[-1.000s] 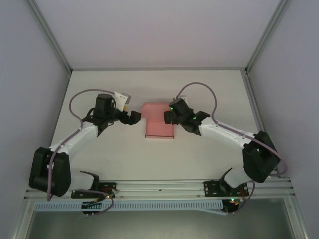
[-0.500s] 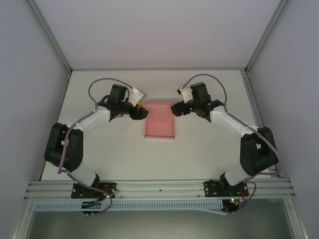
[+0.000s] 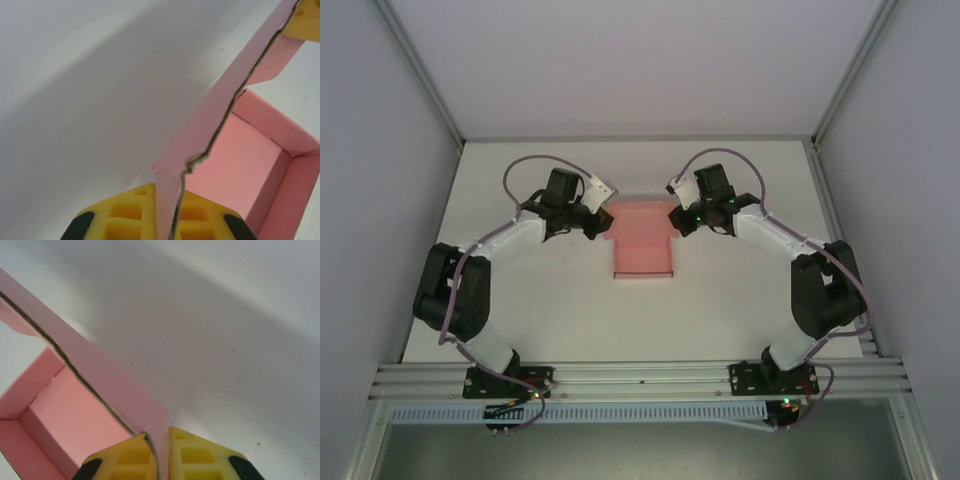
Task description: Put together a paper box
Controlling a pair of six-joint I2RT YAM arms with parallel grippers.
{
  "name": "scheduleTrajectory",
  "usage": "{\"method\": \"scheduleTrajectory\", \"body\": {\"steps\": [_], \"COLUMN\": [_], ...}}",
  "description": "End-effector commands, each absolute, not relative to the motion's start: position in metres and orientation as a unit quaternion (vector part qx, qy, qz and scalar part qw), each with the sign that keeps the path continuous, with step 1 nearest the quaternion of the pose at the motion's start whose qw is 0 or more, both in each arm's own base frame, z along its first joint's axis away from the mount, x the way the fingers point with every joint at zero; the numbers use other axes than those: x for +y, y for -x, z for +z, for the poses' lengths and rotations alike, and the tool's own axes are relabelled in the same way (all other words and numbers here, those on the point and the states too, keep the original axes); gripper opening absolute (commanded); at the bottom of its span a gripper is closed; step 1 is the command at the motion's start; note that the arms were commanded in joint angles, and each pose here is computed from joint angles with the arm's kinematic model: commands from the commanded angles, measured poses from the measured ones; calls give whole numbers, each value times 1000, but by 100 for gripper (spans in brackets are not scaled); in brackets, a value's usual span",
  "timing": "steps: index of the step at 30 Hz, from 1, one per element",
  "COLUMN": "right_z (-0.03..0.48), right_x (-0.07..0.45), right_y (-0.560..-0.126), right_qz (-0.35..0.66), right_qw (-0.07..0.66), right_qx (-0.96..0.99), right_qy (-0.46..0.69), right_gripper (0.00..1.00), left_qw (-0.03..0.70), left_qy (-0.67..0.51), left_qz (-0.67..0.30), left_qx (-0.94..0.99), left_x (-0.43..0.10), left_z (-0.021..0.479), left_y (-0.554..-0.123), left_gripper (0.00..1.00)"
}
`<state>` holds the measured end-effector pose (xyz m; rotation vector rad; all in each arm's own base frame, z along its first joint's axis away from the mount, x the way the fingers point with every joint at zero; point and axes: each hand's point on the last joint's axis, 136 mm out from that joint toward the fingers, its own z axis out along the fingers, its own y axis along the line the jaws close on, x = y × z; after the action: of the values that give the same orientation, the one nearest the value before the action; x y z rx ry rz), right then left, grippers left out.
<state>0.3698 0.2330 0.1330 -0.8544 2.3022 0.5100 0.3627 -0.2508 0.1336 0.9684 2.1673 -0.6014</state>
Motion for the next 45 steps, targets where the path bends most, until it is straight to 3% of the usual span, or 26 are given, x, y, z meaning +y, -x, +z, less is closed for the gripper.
{"method": "scheduleTrajectory", "body": {"steps": [1,8,15,22,25,34,40,45], "right_z": [145,168,153,139,132,124,121,115], "right_x": [233,249,243,266,268,269,263,261], "right_y": [-371,-385,-404,-398,-391,-367,-354,-342], "right_qz": [184,165,179,212,215,183,179,167], "right_qw": [336,424,443,457,462,491,513,525], "right_qx": [874,876,878,864,861,852,840,835], "right_qy": [299,160,-30,-11,-5,14,13,9], "right_gripper": [5,3,3,2,1,1,2,2], "left_qw": [396,438,458,464,456,464,473,465], "left_qy": [-315,-195,-118,-83,-75,-59,-78,-65], "left_qz": [-187,-183,-176,-198,-210,-266,-282,-299], "left_qx": [842,858,863,859,862,843,831,830], "left_x": [-242,-254,-265,-267,-270,-267,-262,-263], "left_z": [158,177,165,154,149,140,135,125], "left_y": [-377,-391,-404,-407,-407,-380,-358,-348], "left_gripper": [0,0,0,5,1,0,9,5]}}
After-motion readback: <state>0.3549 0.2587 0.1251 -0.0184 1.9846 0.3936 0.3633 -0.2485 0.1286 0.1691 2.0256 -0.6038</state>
